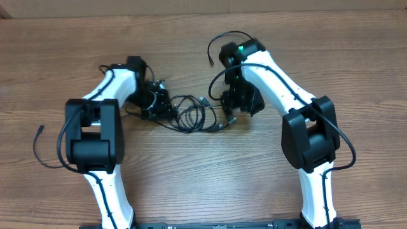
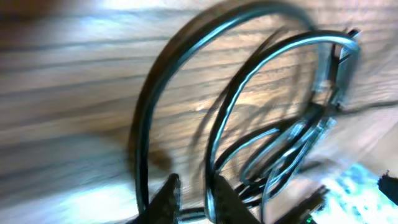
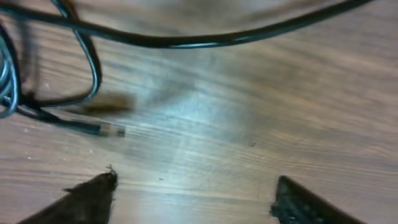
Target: Untangle cables
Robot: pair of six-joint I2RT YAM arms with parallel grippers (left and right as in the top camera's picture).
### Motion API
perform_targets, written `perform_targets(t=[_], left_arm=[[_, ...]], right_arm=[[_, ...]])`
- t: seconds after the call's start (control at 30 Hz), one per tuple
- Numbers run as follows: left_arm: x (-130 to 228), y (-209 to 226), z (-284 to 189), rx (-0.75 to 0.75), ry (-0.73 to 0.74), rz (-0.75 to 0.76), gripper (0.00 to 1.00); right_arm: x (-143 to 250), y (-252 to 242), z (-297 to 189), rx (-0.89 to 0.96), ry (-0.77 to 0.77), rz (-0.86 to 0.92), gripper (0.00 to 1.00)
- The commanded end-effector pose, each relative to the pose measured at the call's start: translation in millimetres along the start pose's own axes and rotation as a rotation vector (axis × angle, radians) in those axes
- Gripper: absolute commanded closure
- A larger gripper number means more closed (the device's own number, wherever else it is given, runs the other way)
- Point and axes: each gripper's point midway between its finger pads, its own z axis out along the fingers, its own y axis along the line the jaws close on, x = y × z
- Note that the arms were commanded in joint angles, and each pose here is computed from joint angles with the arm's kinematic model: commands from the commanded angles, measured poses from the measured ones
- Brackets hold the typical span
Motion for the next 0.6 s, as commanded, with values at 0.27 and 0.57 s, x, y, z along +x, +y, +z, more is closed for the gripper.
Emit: perform_targets(t=[0.27,0.57], left_arm=[[-4.8,-22.5,-58.6,-0.033,-0.082,0.063,0.69],[13.9,24.8,-42.7,-0.229,-0.04,-0.147,0.42]], right_arm=[[-54.1,17.0,-18.3,-0.117,-0.233,0.086,0.18],[-70.9,8.5,-22.7,-0.149,-0.288,0.185,0.0]])
